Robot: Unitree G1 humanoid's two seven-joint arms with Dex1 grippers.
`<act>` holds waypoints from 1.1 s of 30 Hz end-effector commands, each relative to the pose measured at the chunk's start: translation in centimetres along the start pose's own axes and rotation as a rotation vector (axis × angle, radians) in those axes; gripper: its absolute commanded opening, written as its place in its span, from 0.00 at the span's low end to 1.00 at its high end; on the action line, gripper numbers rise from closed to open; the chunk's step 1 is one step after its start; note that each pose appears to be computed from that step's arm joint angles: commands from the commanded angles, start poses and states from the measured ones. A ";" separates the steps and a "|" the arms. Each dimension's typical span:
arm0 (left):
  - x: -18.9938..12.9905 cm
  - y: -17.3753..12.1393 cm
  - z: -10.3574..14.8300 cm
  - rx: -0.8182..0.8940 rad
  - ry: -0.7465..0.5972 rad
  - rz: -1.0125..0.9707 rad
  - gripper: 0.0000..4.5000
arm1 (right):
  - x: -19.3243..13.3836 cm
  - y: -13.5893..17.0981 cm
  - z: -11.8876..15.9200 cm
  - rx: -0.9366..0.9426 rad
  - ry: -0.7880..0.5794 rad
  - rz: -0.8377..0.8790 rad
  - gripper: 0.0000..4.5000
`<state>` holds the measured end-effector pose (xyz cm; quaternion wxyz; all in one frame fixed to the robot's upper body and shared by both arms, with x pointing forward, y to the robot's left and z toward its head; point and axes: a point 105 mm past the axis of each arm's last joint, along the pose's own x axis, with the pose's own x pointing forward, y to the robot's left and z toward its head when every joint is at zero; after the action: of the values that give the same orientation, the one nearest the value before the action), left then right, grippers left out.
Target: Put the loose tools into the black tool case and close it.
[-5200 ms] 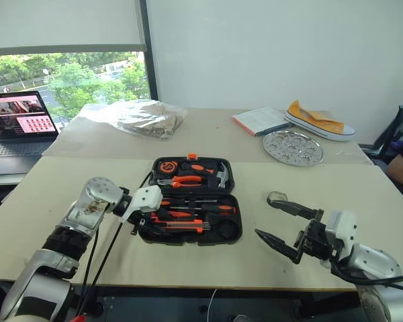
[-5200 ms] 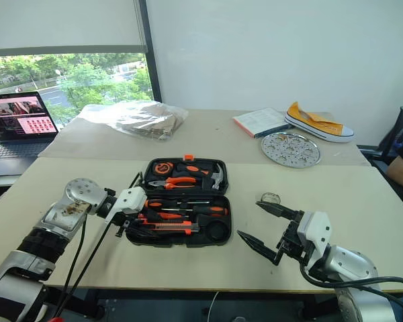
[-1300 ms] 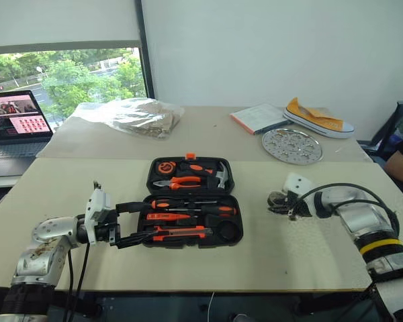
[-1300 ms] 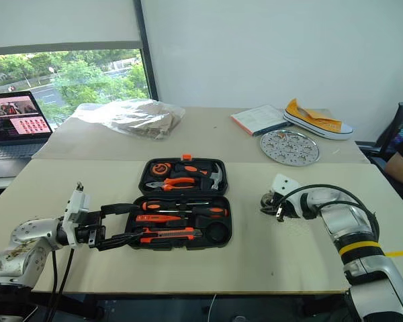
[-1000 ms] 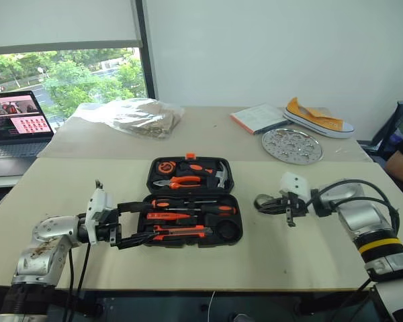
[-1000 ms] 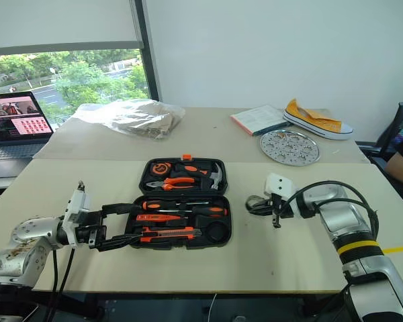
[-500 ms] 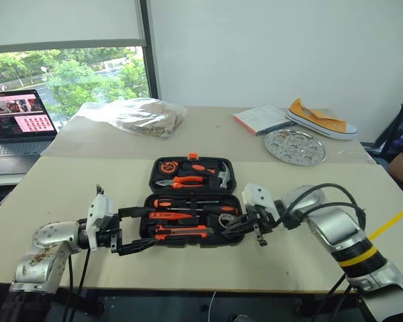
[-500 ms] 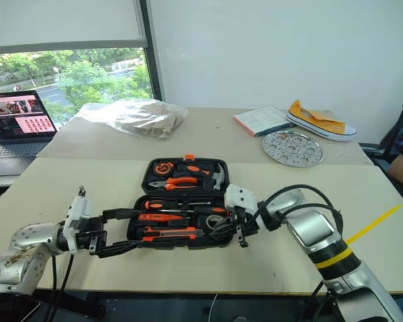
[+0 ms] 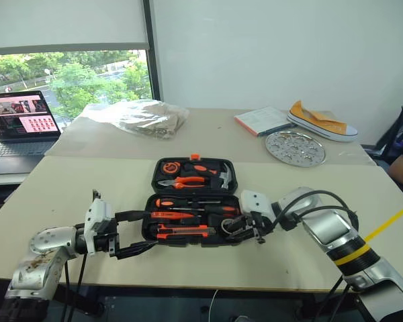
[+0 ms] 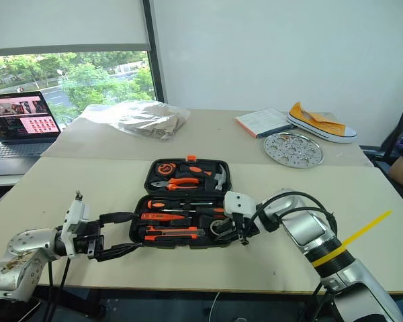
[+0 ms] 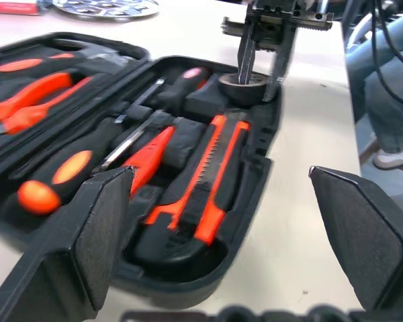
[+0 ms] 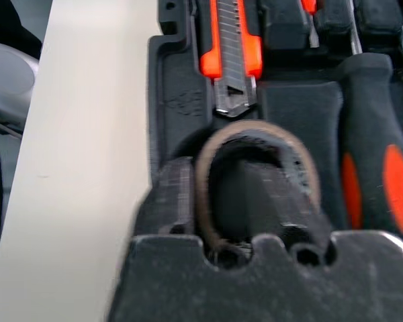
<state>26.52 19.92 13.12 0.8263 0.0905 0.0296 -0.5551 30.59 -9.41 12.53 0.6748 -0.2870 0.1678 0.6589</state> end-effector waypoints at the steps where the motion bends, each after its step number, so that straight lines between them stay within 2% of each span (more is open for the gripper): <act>1: -0.9 0.4 0.8 0.027 0.006 0.036 1.00 | -1.7 0.4 1.3 0.002 -0.063 0.033 0.67; 3: -1.2 1.1 0.9 0.035 0.007 0.069 1.00 | -2.5 0.3 1.6 0.008 -0.106 0.035 0.81; 5: -1.6 2.2 1.6 0.051 -0.012 0.128 1.00 | -4.0 0.6 2.1 0.007 -0.161 0.056 0.81; 9: -2.6 5.1 2.5 0.014 -0.057 0.285 1.00 | -7.4 -0.2 2.6 0.064 -0.283 -0.018 0.81; 10: -2.9 6.1 2.6 0.007 -0.067 0.345 0.91 | -7.9 -0.9 2.1 0.082 -0.282 -0.079 0.82; 11: -3.1 7.0 2.6 -0.002 -0.078 0.395 0.89 | -8.3 -1.7 1.5 0.090 -0.276 -0.142 0.82; 12: -3.3 8.1 2.3 -0.017 -0.069 0.465 0.86 | -8.6 -2.9 0.5 0.091 -0.254 -0.229 0.76; 14: -3.3 9.7 1.6 -0.048 -0.047 0.557 0.71 | -8.7 -4.8 -1.3 0.075 -0.200 -0.373 0.67; 15: -3.2 10.4 1.2 -0.053 -0.027 0.596 0.61 | -8.5 -5.6 -2.1 0.061 -0.167 -0.427 0.57; 16: -2.9 10.9 0.8 -0.063 -0.015 0.619 0.57 | -8.2 -6.3 -2.8 0.035 -0.143 -0.477 0.52; 17: -2.7 11.3 0.4 -0.073 0.000 0.637 0.46 | -7.8 -6.9 -3.2 0.021 -0.128 -0.515 0.43; 18: -2.2 11.8 -0.1 -0.087 0.013 0.654 0.41 | -7.4 -7.5 -3.5 0.011 -0.123 -0.549 0.38; 20: -1.1 11.9 -0.8 -0.110 0.043 0.640 0.24 | -6.4 -8.4 -3.9 -0.008 -0.111 -0.586 0.21; 21: -0.6 11.9 -1.0 -0.107 0.055 0.628 0.21 | -5.8 -8.7 -3.9 -0.014 -0.113 -0.582 0.18; 22: 0.0 11.8 -1.2 -0.114 0.060 0.609 0.10 | -5.2 -9.0 -3.7 -0.026 -0.118 -0.582 0.06; 23: 0.4 11.8 -1.4 -0.122 0.065 0.595 0.05 | -4.6 -9.2 -3.5 -0.035 -0.123 -0.577 0.00; 29: 1.9 11.5 -2.6 -0.134 0.153 0.542 0.02 | -2.0 -9.8 -1.5 -0.063 -0.176 -0.511 0.00; 33: 3.8 10.3 -2.3 -0.141 0.159 0.406 0.02 | -0.9 -8.6 -1.4 -0.027 -0.165 -0.394 0.00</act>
<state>37.57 22.34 10.60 0.9359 0.0708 0.1221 -0.3227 39.89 -11.55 12.69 0.8162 -0.2683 0.0476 0.5095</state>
